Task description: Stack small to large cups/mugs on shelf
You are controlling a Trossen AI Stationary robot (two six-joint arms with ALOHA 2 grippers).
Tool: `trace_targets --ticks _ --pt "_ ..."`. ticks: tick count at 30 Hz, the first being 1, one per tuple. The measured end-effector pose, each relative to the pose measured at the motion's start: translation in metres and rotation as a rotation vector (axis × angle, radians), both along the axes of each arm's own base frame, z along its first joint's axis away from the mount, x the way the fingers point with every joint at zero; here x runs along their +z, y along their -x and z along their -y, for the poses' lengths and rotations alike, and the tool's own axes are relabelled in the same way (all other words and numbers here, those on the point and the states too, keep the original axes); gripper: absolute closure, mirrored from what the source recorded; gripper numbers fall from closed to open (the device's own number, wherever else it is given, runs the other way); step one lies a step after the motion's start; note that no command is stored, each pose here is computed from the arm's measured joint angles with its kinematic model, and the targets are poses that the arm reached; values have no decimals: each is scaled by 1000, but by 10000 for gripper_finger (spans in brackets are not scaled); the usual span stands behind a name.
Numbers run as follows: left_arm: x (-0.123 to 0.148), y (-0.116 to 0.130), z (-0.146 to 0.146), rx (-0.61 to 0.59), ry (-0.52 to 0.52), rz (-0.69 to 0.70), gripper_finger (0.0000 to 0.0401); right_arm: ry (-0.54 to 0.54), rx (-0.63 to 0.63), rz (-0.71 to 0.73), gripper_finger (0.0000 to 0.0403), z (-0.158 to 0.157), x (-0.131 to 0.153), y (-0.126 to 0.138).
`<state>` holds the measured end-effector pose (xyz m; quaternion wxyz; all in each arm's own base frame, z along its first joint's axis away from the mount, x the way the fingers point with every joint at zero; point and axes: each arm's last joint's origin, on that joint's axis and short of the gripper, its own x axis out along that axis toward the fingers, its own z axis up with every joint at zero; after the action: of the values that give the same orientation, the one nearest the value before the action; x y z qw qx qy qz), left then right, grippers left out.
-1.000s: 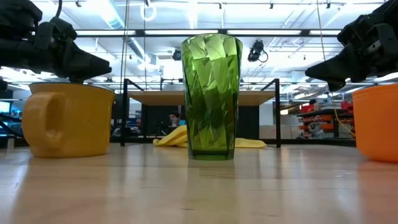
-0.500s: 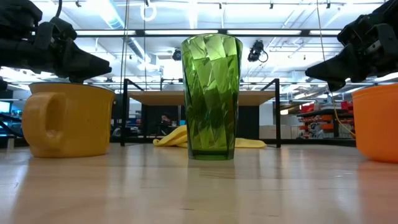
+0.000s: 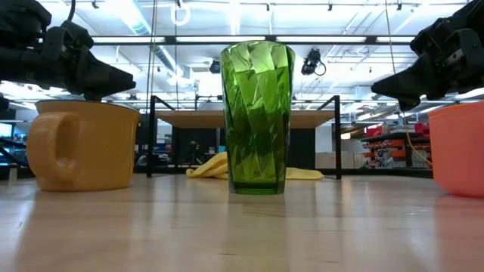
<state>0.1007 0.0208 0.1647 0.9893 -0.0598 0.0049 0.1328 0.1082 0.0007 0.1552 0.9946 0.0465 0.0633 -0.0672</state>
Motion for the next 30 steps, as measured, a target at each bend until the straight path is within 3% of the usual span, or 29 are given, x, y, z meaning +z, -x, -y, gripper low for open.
trace_targets --ticks 25,30 --pt "0 0 0 0 0 0 266 0 0 0 355 0 0 0" --pt "0 0 0 0 0 0 261 165 22 -22 355 0 0 0"
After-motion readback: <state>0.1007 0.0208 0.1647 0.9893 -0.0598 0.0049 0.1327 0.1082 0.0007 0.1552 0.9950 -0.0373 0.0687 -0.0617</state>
